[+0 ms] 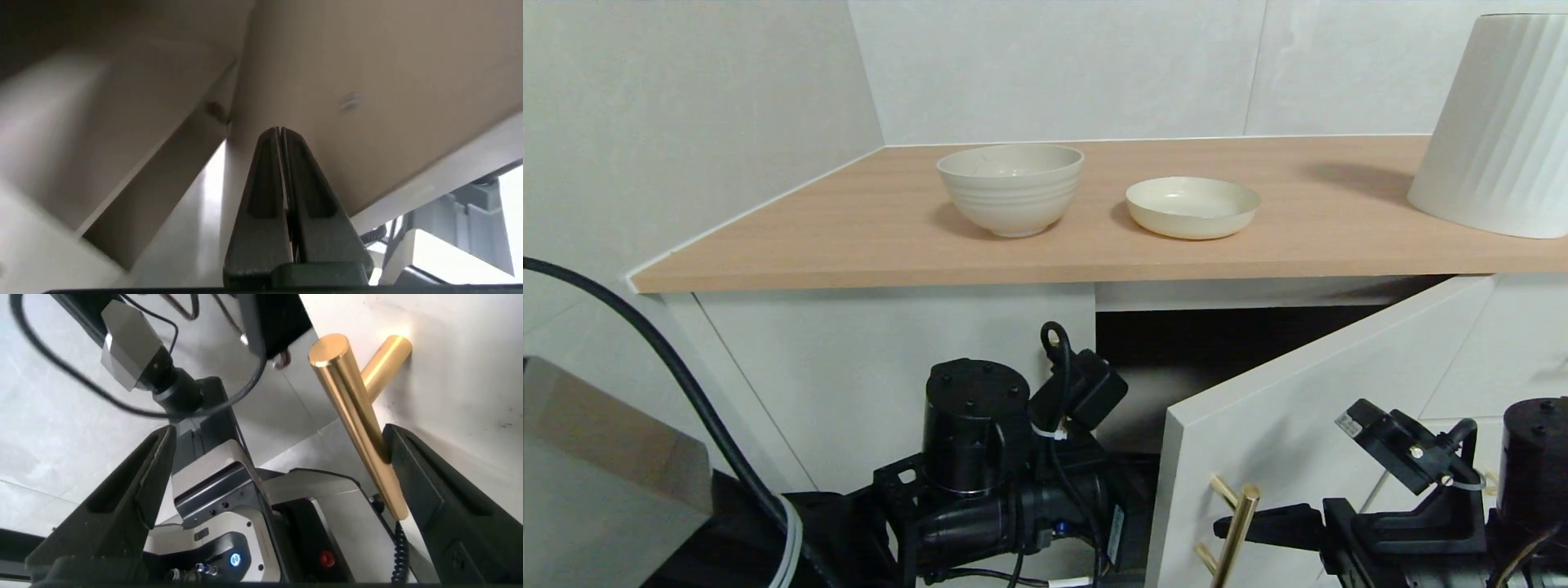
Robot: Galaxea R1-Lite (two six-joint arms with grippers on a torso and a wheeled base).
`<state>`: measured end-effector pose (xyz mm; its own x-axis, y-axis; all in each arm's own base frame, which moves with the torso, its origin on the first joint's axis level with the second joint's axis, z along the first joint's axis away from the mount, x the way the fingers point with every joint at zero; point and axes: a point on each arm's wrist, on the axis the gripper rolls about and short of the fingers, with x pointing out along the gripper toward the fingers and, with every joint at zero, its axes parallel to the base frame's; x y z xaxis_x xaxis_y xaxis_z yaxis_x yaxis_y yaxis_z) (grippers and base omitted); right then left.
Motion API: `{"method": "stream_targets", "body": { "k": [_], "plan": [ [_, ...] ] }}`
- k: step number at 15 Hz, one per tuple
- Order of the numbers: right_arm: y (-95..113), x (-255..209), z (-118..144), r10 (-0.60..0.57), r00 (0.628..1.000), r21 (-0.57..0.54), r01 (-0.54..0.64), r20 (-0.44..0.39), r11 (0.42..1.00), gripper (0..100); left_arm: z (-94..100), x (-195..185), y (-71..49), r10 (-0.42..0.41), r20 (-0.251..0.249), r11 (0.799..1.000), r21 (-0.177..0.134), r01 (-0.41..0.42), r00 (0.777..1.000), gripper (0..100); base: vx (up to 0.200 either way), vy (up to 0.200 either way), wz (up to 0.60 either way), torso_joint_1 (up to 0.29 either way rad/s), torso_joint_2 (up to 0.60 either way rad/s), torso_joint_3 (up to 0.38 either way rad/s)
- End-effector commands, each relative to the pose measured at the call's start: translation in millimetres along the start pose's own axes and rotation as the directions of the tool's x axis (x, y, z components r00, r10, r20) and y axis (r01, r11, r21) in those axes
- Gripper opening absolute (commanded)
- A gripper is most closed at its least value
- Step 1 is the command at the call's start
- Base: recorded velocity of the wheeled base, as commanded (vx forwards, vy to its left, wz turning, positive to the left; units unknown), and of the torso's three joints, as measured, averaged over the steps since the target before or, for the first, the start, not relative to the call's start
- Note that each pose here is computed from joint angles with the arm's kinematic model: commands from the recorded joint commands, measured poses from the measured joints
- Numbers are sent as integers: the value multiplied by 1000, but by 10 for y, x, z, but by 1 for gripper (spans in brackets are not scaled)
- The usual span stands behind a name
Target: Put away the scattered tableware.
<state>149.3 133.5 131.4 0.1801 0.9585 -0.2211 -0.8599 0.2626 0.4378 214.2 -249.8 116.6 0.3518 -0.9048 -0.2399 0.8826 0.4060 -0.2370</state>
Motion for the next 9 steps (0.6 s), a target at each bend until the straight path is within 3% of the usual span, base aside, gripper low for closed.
{"method": "stream_targets", "body": {
  "k": [1, 4, 7, 9],
  "plan": [
    [-43, -5, 0, -19, 1000, 8, 19, 3, 1000, 100, 24, 37, -58, -20, 13, 1000, 11, 20, 1000, 0, 0, 0, 0, 0, 0, 0],
    [-174, -77, 46, -86, 996, 25, 85, 34, 996, 100, 33, 51, -87, -30, 17, 999, 15, 30, 999, 0, 0, 0, 0, 0, 0, 0],
    [-275, -175, 111, -226, 970, 13, 226, 93, 974, 100, 29, 58, -84, -30, 15, 999, 14, 29, 999, 0, 0, 0, 0, 0, 0, 0],
    [-50, -396, 114, -277, 950, -21, 283, 141, 959, 100, 36, 52, -87, -27, 17, 1000, 15, 26, 999, 0, 0, 0, 0, 0, 0, 0]
  ]
}}
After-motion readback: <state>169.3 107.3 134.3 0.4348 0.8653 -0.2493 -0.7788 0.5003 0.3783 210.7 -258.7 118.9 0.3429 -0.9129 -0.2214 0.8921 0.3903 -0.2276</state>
